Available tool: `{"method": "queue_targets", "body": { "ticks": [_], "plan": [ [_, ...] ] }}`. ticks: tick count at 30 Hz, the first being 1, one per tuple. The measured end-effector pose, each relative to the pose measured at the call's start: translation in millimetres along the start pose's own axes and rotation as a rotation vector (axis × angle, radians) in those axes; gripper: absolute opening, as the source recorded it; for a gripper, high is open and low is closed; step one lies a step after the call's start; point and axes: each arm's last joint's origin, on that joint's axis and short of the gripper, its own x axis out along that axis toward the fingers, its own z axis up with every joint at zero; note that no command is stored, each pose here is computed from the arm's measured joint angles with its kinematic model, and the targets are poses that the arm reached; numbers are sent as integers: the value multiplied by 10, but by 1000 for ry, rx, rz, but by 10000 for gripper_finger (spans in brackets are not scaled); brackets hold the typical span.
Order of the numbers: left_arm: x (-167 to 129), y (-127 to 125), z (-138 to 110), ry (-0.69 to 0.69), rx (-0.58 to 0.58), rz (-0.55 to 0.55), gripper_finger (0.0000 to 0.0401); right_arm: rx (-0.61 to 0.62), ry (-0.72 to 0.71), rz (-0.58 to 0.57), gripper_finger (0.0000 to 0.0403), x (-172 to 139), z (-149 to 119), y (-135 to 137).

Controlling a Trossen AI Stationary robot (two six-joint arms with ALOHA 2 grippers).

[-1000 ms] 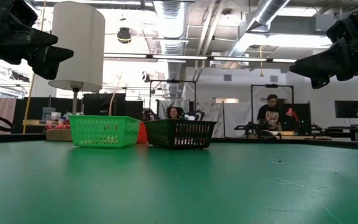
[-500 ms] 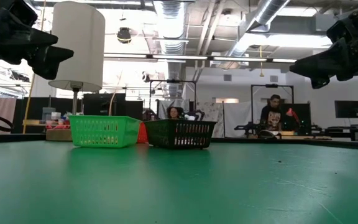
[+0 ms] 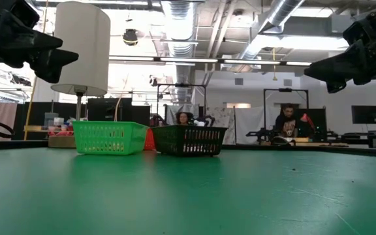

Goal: Sort crayons
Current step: Return to Home Position

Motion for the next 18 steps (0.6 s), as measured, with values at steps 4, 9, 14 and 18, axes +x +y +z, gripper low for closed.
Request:
{"method": "queue_targets", "body": {
  "ticks": [4, 9, 14, 18],
  "plan": [
    [2, 4, -2, 1, 0, 16, 192, 0, 0, 0, 100, 0, 0, 0],
    [7, 3, -9, 9, 3, 16, 192, 0, 0, 0, 100, 0, 0, 0],
    [30, -3, -42, 46, 15, 19, 192, 0, 0, 0, 100, 0, 0, 0],
    [63, -10, -94, 103, 29, 24, 192, 0, 0, 0, 100, 0, 0, 0]
  ]
}}
